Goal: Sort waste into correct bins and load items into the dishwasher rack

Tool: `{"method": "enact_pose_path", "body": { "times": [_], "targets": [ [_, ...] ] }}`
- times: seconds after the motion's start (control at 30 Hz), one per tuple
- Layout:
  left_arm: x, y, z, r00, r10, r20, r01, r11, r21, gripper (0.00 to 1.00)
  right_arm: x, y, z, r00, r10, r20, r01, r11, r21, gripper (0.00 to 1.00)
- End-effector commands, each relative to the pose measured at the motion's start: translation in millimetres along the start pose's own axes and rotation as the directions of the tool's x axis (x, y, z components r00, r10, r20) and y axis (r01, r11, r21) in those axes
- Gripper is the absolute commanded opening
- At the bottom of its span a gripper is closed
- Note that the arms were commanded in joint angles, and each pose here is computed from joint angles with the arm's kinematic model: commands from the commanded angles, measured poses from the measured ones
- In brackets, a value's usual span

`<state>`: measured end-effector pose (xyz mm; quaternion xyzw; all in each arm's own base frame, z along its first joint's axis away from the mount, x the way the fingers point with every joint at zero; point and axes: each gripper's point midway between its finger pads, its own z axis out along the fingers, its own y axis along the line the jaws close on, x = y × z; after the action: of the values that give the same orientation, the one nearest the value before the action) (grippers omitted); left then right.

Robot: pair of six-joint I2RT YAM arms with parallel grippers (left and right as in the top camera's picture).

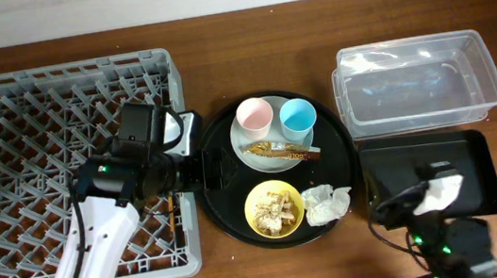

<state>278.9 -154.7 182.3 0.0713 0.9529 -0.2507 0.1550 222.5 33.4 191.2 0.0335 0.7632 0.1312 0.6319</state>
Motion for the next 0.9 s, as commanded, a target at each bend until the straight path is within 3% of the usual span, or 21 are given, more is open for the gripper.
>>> {"method": "enact_pose_path", "body": {
  "times": [0.0,0.03,0.1,0.17,0.2,0.23,0.3,0.43,0.57,0.67,0.77,0.87],
  "targets": [
    [-6,-10,-8,0.999,0.019,0.032,-0.02,0.999,0.034,0.95,-82,28,-50,1.0,-0.002,0.014,0.002,0.999,-0.034,0.99],
    [-6,-10,-8,0.999,0.019,0.033,-0.02,0.999,0.034,0.99,-97,32,-61,0.998,0.001,-0.056,-0.002,1.0,-0.017,0.99],
    [-6,-10,-8,0.999,0.018,0.032,-0.019,0.999,0.034,0.99,-107,49,-71,0.945,-0.076,-0.319,0.061,0.997,-0.057,0.99],
    [-6,-10,-8,0.999,0.019,0.032,-0.02,0.999,0.034,0.99,-105,75,-67,0.818,-0.036,-0.575,-0.048,0.99,-0.13,0.99],
    [-6,-10,-8,0.999,0.019,0.032,-0.02,0.999,0.034,0.99,-100,83,-60,0.768,-0.023,-0.64,-0.099,0.983,-0.154,0.99],
    [-6,-10,-8,0.999,0.019,0.032,-0.02,0.999,0.034,0.99,-92,84,-53,0.73,-0.012,-0.683,-0.125,0.981,-0.15,0.96],
    [-6,-10,-8,0.999,0.019,0.032,-0.02,0.999,0.034,0.99,-68,77,-40,0.632,0.091,-0.769,-0.19,0.981,-0.04,0.78],
    [-6,-10,-8,0.999,0.019,0.032,-0.02,0.999,0.034,0.99,-5,42,-25,0.505,0.282,-0.816,-0.19,0.958,0.213,0.79],
    [-6,-10,-8,0.999,0.018,0.032,-0.019,0.999,0.034,0.99,71,24,-13,0.404,0.332,-0.852,-0.186,0.942,0.278,0.74],
    [-6,-10,-8,0.999,0.019,0.032,-0.02,0.999,0.034,0.99,94,18,-1,0.343,0.343,-0.875,-0.165,0.939,0.303,0.72],
    [-6,-10,-8,0.999,0.019,0.032,-0.02,0.999,0.034,0.99,111,36,8,0.309,0.296,-0.904,-0.123,0.955,0.271,0.72],
    [-6,-10,-8,0.999,0.019,0.032,-0.02,0.999,0.034,0.99,130,57,20,0.348,0.223,-0.911,-0.006,0.972,0.236,0.75]
  ]
}}
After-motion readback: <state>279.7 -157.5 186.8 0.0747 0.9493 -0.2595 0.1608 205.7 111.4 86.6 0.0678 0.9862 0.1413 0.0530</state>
